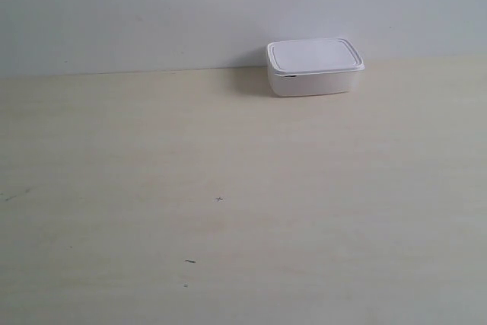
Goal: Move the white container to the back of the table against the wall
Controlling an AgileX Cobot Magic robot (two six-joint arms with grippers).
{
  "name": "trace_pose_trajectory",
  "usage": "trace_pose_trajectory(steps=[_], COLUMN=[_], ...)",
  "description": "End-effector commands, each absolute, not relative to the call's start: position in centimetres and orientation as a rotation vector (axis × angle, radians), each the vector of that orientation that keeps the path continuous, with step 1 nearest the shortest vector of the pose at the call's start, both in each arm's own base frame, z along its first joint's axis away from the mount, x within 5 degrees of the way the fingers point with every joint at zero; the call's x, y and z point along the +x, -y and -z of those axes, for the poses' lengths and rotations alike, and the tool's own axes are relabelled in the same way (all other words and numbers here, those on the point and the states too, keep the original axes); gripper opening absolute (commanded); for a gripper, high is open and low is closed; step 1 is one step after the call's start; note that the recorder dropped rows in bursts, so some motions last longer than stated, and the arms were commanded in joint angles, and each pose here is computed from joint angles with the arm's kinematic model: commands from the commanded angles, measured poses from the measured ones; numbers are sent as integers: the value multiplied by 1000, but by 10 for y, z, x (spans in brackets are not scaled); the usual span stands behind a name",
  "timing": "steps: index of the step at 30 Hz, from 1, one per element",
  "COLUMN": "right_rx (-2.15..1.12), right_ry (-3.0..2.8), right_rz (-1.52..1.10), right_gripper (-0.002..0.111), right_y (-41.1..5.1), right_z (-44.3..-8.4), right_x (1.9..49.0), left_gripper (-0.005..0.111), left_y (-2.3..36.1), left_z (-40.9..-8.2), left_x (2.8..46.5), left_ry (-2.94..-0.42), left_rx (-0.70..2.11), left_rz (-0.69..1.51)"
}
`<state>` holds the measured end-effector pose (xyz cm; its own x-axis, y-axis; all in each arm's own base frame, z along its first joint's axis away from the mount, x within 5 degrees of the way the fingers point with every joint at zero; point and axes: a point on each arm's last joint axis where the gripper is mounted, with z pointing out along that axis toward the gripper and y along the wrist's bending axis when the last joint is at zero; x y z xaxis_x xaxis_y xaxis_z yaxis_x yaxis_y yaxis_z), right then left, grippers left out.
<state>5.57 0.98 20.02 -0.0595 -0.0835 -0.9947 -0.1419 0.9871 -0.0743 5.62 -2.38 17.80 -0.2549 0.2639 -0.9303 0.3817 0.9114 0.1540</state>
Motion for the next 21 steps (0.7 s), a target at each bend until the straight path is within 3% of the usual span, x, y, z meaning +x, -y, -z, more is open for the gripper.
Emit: trace_pose_trajectory(steps=[1,7,11,21], right_rx=[-164,-164,-164,-164], right_ry=[-1620,-1620,-1620,-1620], right_rz=[-41,-41,-41,-41], right_gripper=[0,0,0,0], right_y=[-9,-9,-9,-9], right_z=[-200,-200,-200,-200], right_x=[56,56,56,56], left_gripper=[0,0,0,0], left_y=[24,20,17,14], left_z=[-179,-177,-179,-180], left_x=[56,56,58,57], left_ry=[-1846,-1840,-1864,-1849], left_rx=[477,546,374,337], left_rz=[118,18,86,66])
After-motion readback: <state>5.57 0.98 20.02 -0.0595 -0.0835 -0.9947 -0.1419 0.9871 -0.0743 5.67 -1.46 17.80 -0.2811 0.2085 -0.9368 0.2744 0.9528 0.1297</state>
